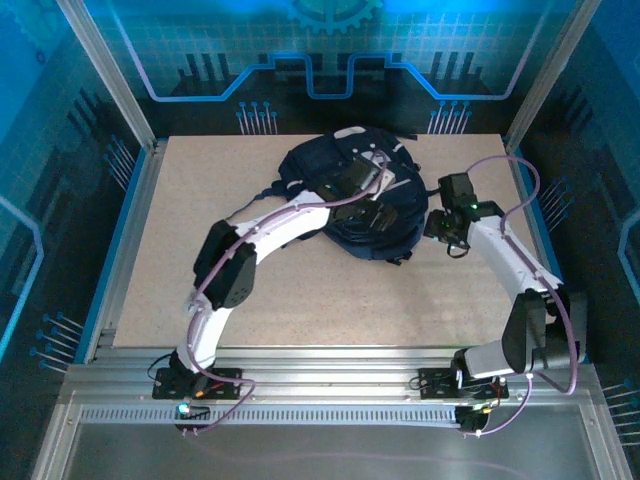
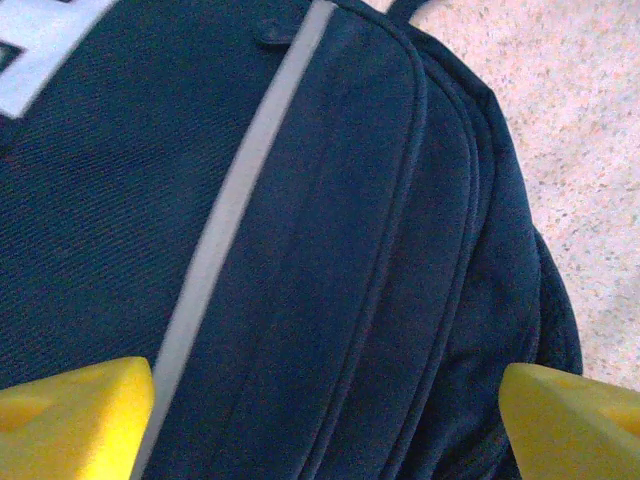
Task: Pack the student bag
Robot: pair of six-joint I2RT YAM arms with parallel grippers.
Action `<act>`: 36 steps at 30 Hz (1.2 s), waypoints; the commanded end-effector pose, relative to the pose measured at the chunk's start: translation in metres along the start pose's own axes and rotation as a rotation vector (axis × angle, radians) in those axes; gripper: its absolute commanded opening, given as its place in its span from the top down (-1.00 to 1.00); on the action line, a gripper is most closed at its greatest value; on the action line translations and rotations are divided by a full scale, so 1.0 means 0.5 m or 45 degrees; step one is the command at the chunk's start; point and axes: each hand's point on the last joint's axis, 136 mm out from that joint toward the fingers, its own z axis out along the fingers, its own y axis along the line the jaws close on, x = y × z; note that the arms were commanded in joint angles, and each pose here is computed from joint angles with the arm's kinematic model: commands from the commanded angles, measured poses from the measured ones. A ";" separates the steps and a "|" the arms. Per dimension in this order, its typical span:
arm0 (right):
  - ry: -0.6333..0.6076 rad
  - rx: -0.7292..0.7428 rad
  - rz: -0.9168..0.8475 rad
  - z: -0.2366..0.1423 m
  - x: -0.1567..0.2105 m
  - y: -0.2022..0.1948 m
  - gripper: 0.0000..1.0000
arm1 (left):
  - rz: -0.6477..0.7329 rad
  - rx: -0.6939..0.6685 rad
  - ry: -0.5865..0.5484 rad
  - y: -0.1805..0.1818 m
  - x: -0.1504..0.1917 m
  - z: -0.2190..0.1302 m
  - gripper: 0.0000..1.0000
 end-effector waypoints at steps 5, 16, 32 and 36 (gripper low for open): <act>-0.034 -0.137 0.073 -0.019 0.001 -0.019 -0.20 | 0.102 -0.147 0.190 0.030 0.051 0.045 -0.67; -0.019 -0.335 0.094 -0.018 -0.013 0.043 -0.01 | 0.082 -0.110 0.179 0.020 0.035 0.032 1.00; 0.019 -0.648 0.025 -0.017 -0.053 0.252 -0.02 | -0.312 0.189 -0.031 0.047 -0.101 -0.107 1.00; 0.059 -0.709 0.014 0.005 -0.064 0.329 -0.04 | -0.338 0.195 -0.064 0.053 -0.120 -0.119 1.00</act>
